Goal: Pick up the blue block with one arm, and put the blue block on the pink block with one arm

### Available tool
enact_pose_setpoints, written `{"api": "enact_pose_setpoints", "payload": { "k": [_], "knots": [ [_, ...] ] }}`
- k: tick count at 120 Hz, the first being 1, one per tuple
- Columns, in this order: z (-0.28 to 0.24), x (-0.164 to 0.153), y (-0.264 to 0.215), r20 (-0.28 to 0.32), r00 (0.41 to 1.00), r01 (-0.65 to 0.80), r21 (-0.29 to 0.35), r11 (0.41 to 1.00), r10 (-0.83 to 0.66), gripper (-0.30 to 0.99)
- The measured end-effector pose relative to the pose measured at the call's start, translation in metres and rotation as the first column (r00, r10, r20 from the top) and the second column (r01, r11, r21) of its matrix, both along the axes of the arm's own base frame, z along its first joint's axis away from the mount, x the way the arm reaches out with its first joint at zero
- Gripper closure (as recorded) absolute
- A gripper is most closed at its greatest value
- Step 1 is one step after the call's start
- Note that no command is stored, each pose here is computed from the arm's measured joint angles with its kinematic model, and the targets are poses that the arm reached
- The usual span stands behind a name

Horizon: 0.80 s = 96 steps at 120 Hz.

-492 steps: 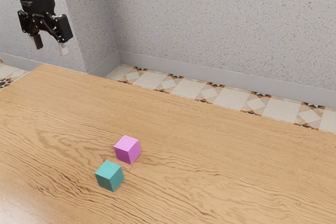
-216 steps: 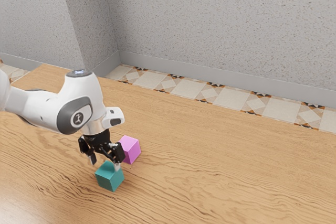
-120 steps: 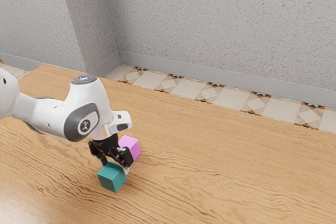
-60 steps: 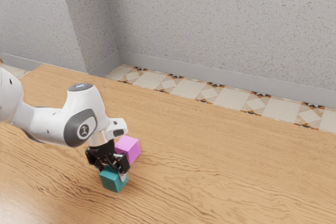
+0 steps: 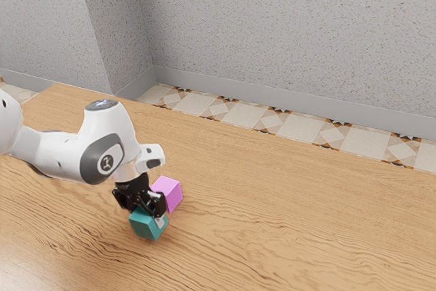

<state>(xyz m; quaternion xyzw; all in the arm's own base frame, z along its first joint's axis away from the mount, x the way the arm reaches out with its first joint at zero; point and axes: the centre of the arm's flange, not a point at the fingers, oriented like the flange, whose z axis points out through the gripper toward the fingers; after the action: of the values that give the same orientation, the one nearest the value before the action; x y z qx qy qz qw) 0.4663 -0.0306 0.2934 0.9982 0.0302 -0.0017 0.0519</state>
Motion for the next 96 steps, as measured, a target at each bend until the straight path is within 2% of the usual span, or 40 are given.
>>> {"api": "enact_pose_setpoints", "payload": {
  "k": [18,57,79,96],
  "knots": [
    [0.037,0.008,0.002,0.009,1.000,0.023,0.031,0.999,-0.023,0.38],
    [0.055,0.062,0.070,-0.059,0.998,-0.025,0.067,0.997,0.029,0.35],
    [0.048,0.080,0.038,-0.092,0.994,0.058,0.058,0.997,-0.053,0.35],
    [0.044,0.089,0.036,-0.102,0.993,0.073,0.052,0.996,-0.067,0.35]
  ]
}}
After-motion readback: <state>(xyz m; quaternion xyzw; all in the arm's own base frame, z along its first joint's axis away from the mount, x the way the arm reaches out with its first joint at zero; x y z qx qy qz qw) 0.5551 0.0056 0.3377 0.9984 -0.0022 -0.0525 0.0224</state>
